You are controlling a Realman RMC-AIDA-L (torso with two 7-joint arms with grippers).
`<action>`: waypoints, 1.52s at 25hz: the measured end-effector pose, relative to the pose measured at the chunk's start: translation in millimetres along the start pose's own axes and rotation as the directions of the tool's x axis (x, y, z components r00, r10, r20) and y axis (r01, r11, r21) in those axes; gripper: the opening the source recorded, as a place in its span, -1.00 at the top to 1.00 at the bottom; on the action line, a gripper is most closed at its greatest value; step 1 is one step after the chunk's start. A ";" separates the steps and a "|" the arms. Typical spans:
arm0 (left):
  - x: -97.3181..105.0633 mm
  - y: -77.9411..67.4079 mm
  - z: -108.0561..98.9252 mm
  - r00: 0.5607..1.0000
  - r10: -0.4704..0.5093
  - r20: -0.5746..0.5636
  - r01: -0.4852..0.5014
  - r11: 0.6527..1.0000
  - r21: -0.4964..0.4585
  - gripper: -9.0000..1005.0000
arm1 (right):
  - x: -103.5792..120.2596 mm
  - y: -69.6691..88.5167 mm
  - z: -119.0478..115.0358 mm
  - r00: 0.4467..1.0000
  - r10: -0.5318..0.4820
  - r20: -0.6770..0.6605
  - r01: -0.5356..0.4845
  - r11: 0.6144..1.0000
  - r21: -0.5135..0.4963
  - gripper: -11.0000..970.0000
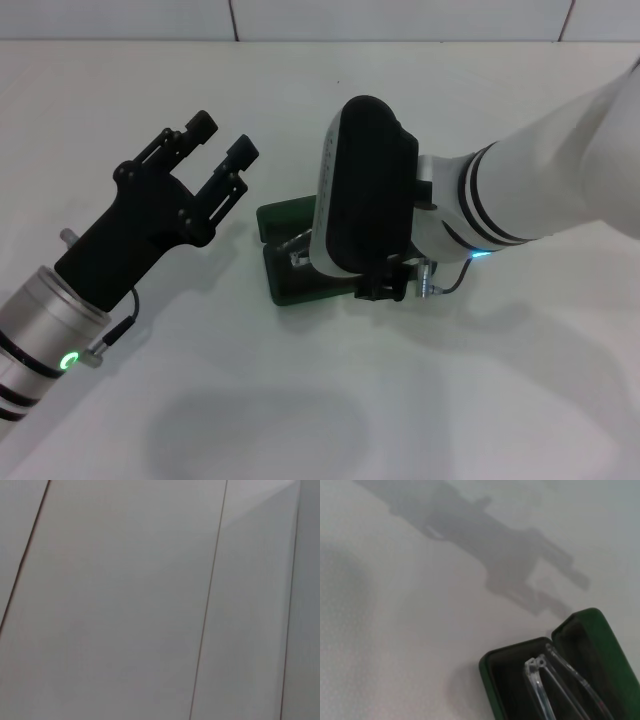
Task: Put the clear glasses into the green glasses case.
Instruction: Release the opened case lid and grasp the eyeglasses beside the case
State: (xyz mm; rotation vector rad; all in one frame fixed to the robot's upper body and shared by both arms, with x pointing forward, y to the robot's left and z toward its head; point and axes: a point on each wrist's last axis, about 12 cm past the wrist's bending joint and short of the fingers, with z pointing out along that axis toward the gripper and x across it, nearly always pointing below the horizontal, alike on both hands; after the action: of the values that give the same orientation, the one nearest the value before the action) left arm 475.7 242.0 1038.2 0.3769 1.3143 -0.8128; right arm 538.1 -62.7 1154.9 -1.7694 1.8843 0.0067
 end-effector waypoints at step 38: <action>1.6 -1.6 -5.9 1.000 -0.004 -0.011 0.004 1.000 0.000 -0.15 | 42.6 -2.2 -14.1 0.973 0.103 0.204 -0.087 0.992 -0.088 -0.10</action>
State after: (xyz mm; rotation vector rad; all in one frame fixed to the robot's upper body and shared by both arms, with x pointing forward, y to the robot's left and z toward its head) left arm 470.5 244.3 1035.6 0.3792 1.3260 -0.8150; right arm 535.5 -107.4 1151.1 -1.6563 1.8351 0.2949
